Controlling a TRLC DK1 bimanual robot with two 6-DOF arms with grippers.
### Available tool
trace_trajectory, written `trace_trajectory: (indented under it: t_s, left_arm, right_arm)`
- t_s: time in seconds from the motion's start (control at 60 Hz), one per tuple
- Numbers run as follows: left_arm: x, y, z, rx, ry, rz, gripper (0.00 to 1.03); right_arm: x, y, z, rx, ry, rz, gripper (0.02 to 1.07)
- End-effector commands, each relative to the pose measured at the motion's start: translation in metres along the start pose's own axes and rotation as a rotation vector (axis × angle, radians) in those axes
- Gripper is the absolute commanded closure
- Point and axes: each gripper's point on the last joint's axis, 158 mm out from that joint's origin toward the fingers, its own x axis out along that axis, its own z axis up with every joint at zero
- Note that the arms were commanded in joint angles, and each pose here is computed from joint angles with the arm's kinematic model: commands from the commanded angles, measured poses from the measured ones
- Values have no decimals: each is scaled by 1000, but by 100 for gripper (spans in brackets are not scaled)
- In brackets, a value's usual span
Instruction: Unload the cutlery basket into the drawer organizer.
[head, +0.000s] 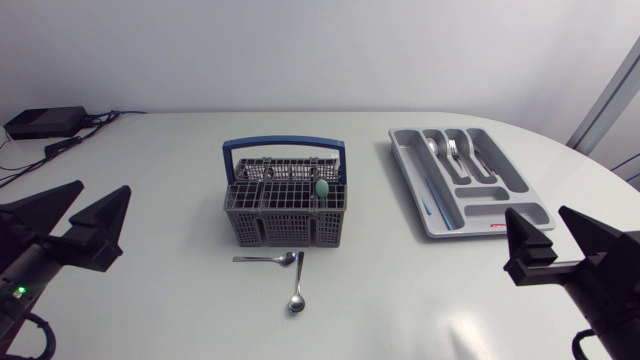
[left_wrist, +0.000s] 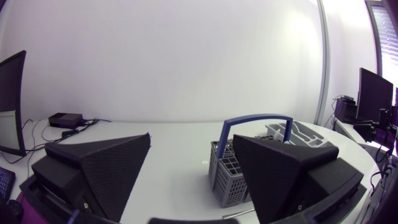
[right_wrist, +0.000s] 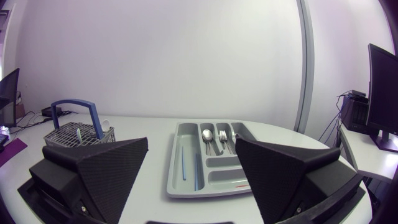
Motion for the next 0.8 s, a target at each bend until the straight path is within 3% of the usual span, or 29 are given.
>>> trace_trajectory:
  t_s: [0.0,0.383,0.45,0.633,0.783]
  left_arm:
    - [4,-8,12,-9,17,-35,8]
    - [47,-16,-30,44,373,-112,15]
    - [52,-18,-40,117,442,-142,19]
    - [58,-23,-58,429,525,-191,19]
    - [45,-51,-94,595,642,-375,18]
  right_arm:
    - [3,0,11,-3,8,-5,6]
    - [20,1,-5,-3,209,-1,7]
    - [21,1,-8,-3,242,0,7]
    - [21,0,-10,-72,315,5,7]
    - [24,1,-22,-175,412,35,7]
